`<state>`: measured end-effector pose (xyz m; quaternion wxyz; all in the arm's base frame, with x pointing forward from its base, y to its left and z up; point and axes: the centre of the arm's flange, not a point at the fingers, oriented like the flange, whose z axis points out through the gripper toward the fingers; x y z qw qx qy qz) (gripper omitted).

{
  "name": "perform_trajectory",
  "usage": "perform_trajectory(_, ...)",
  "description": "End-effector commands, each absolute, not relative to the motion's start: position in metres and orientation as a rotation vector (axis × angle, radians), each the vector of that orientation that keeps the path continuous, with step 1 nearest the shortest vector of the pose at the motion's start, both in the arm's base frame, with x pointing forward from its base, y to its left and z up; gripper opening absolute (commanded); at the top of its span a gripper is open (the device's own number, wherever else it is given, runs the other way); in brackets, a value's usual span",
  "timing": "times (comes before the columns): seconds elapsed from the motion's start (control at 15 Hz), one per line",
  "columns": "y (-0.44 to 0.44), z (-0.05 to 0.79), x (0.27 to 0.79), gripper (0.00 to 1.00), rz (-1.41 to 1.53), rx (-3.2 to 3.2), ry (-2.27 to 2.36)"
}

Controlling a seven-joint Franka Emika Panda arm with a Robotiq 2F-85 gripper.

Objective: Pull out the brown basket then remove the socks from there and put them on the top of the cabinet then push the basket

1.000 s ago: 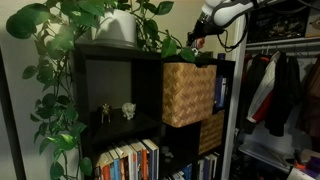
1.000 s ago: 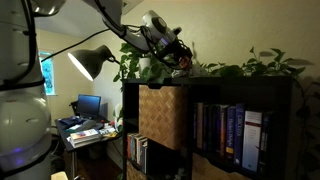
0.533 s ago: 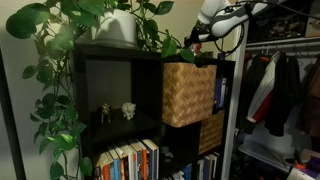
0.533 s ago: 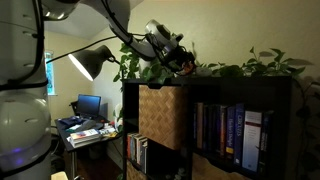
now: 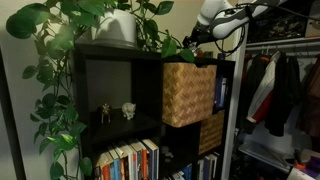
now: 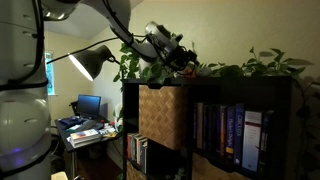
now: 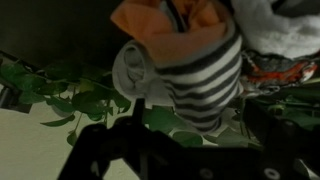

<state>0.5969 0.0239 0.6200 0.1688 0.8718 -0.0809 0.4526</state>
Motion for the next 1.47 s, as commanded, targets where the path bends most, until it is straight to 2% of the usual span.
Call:
perform_trajectory(0.0, 0.025, 0.638, 0.581, 1.00, 1.276, 2.460, -0.255)
perform_trajectory(0.8, 0.040, 0.683, 0.523, 1.00, 0.946, 2.741, -0.096)
perform_trajectory(1.4, 0.045, 0.661, 0.473, 1.00, 0.705, 2.899, -0.038)
